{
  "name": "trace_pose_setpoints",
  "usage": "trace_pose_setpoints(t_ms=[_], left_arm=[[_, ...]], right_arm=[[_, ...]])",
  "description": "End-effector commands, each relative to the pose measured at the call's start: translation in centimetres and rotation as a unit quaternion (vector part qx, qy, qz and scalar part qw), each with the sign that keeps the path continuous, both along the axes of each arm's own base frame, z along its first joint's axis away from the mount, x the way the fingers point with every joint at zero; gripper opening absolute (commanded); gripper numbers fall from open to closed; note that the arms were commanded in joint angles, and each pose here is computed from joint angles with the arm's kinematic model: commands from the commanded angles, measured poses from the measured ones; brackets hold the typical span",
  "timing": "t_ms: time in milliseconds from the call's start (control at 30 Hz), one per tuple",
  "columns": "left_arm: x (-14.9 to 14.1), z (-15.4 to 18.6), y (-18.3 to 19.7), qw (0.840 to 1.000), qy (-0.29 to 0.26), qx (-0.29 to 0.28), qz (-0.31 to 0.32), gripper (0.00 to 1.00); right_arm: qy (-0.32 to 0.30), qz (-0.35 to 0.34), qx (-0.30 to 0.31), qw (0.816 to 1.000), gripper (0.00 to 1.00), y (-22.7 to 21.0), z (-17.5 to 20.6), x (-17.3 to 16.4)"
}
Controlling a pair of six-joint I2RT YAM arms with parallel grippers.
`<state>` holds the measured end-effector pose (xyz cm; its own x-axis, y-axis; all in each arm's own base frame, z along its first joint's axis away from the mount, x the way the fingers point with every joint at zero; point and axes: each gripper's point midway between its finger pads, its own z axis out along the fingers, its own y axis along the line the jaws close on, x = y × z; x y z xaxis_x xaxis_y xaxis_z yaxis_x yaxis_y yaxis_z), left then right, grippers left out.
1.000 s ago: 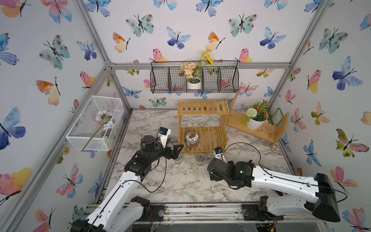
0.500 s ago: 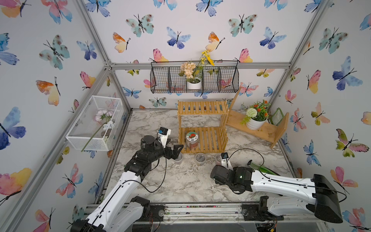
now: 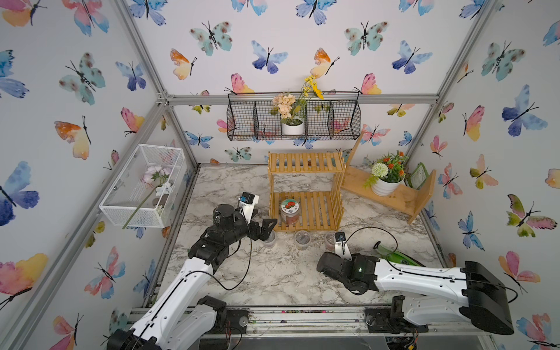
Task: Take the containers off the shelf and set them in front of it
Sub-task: Place the container at the center of the board.
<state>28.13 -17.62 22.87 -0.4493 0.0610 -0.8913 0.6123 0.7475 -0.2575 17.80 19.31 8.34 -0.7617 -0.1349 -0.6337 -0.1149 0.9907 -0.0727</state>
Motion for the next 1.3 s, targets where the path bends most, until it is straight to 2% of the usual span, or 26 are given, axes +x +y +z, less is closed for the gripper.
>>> trace_pose_setpoints(t_ms=[0, 467, 733, 1067, 1267], left_arm=[[-0.3, 0.8, -0.5, 1.000, -0.005, -0.003, -0.018, 0.99], [-0.4, 1.1, -0.7, 1.000, -0.010, 0.001, -0.022, 0.99], [-0.6, 2.0, -1.3, 0.999, -0.019, 0.015, -0.029, 0.99], [0.5, 3.0, -3.5, 0.996, -0.005, 0.091, 0.002, 0.99], [1.7, 3.4, -6.0, 0.993, 0.012, 0.112, 0.024, 0.99]], right_arm=[[-0.031, -0.015, 0.002, 0.999, 0.73, -0.2, 0.2, 0.7], [-0.034, -0.015, 0.001, 0.999, 0.98, -0.1, 0.3, 0.9], [-0.036, -0.009, 0.017, 0.999, 0.98, 0.8, 3.5, 1.0], [-0.040, 0.031, 0.060, 0.997, 0.98, 2.3, 8.6, 1.4], [0.001, 0.045, 0.122, 0.991, 0.98, 1.7, 9.2, 3.1]])
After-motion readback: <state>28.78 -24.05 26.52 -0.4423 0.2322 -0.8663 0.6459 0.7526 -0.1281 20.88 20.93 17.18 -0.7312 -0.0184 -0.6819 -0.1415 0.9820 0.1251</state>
